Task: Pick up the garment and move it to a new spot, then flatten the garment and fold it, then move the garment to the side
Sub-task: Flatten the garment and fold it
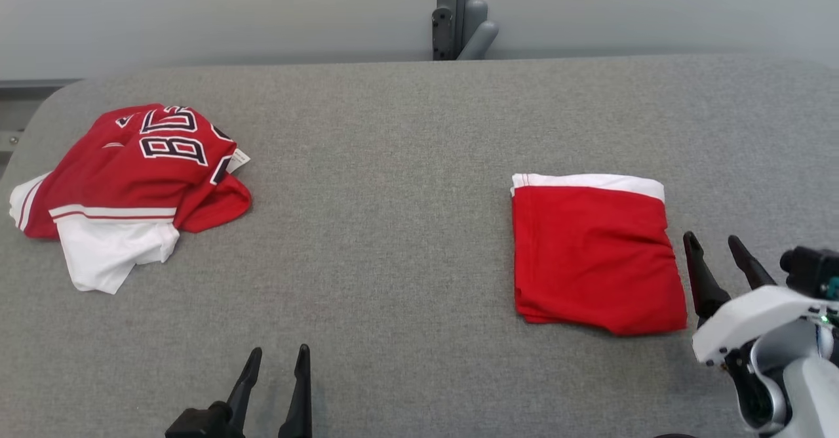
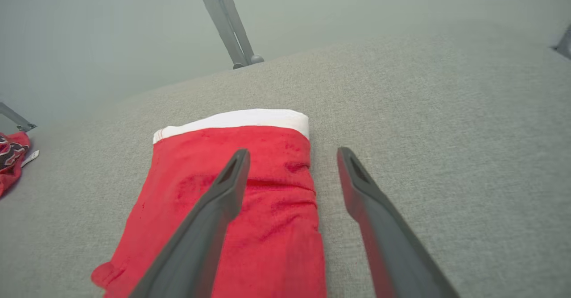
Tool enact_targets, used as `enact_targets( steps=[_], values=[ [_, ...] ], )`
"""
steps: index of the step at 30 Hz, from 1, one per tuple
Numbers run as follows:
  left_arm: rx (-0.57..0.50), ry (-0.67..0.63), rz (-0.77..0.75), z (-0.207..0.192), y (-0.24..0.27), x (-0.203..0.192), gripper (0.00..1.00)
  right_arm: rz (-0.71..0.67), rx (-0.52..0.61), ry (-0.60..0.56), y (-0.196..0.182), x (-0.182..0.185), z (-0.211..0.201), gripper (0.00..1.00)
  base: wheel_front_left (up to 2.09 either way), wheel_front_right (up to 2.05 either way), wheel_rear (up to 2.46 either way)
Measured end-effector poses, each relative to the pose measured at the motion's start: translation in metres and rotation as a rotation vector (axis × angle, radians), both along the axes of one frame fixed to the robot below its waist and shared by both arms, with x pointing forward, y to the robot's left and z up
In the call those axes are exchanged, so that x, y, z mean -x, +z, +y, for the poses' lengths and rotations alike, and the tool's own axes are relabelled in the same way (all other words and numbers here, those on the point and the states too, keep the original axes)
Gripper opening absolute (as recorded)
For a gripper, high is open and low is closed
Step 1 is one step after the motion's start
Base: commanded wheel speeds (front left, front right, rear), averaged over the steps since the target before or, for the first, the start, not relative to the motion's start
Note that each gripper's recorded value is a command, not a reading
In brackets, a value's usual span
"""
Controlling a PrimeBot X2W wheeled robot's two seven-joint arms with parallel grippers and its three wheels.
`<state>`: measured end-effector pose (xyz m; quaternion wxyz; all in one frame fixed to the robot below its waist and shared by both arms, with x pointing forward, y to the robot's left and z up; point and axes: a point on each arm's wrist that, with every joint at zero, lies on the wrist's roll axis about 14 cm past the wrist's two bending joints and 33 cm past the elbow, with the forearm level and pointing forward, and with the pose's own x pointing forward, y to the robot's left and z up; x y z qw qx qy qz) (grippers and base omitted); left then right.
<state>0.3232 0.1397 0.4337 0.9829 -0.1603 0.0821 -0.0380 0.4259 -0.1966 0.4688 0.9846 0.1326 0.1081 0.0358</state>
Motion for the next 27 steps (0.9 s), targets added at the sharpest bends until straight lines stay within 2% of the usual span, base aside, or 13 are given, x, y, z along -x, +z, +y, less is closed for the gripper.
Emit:
enact_targets(
  steps=[7, 9, 12, 27],
  values=[
    [0.002, 0.027, -0.045, 0.011, 0.012, 0.009, 1.00, -0.261, 0.099, 0.022, 0.042, 0.053, -0.006, 1.00, 0.00, 0.00, 0.00],
    [0.017, 0.044, -0.060, 0.016, 0.017, 0.008, 1.00, -0.292, 0.136, 0.014, 0.045, 0.064, -0.011, 1.00, 0.00, 0.00, 0.00],
    [0.015, 0.059, -0.078, 0.021, 0.022, 0.009, 1.00, -0.297, 0.190, 0.015, 0.040, 0.080, -0.013, 1.00, 0.00, 0.00, 0.00],
    [-0.013, 0.089, -0.087, 0.035, 0.023, 0.018, 1.00, -0.295, 0.185, 0.003, 0.036, 0.090, -0.002, 1.00, 0.00, 0.00, 0.00]
  ],
)
